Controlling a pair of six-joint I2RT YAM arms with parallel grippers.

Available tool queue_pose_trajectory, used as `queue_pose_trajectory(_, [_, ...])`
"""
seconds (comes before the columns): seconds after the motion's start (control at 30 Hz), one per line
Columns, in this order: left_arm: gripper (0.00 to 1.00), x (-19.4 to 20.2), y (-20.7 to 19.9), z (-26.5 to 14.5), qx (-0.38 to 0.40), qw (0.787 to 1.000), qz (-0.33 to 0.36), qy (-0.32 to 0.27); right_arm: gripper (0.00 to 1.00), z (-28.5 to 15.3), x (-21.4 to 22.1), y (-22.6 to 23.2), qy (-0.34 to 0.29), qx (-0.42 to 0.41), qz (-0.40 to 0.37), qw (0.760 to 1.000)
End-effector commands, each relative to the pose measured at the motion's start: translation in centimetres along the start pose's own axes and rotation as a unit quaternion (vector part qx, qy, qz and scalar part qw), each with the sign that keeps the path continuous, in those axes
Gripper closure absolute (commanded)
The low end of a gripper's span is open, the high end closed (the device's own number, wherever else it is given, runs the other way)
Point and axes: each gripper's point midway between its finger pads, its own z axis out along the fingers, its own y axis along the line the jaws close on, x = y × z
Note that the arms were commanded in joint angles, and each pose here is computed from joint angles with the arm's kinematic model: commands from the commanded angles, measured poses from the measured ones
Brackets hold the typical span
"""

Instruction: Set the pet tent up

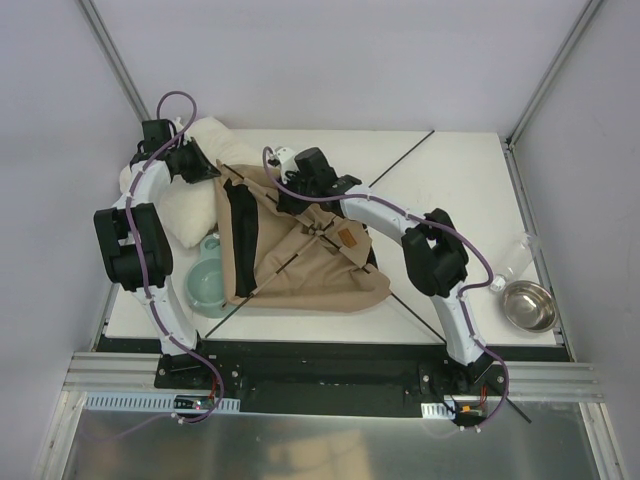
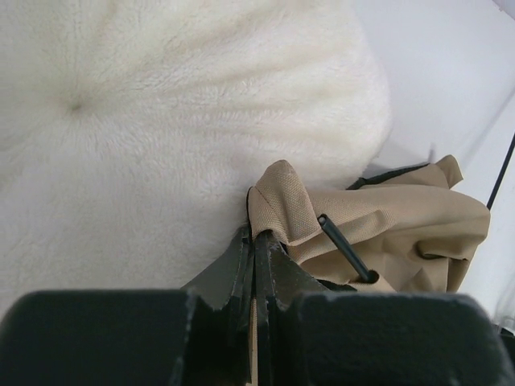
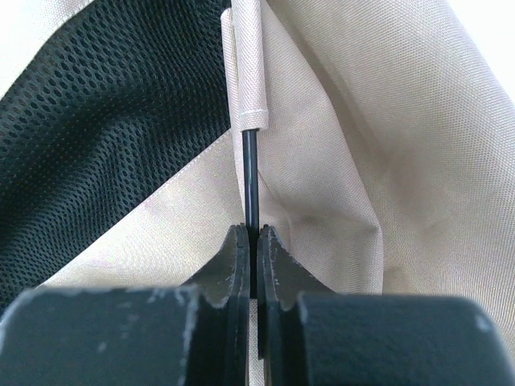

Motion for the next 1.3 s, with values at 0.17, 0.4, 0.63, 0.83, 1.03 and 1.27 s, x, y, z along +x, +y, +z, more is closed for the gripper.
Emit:
queue_pose_trajectory(0.17, [1.0,-5.5,0.4,-0.5,-0.033,0.995,0.005,-0.092,1.0,-3.1,-4.0,2.5,-0.044,-0.023,-0.017,0.999])
queue_pose_trajectory(0.4, [1.0,-5.2,-0.3,-0.6,-0.014,0.996,0.015,-0.084,1.0,-2.3,-3.8,1.5,-0.042,-0.003,-0.004,0.999])
queue_pose_trajectory(0.63, [1.0,-4.7,-0.4,-0.8,-0.008,0.997,0.02,-0.08,1.0,-1.0,-3.2,1.0,-0.033,0.005,0.013,0.999])
queue_pose_trajectory(0.83, [1.0,-4.6,-0.6,-0.8,-0.001,0.997,0.02,-0.078,1.0,-0.1,-3.0,1.0,-0.025,0.002,0.015,1.0])
queue_pose_trajectory(1.03, [1.0,-4.5,-0.8,-0.9,0.002,0.997,0.022,-0.079,1.0,0.5,-2.3,1.2,-0.015,0.001,0.019,1.0])
queue_pose_trajectory(1.27, [1.0,-4.4,-0.9,-1.0,0.004,0.997,0.023,-0.078,1.0,1.3,-1.6,1.0,-0.005,0.005,0.023,1.0])
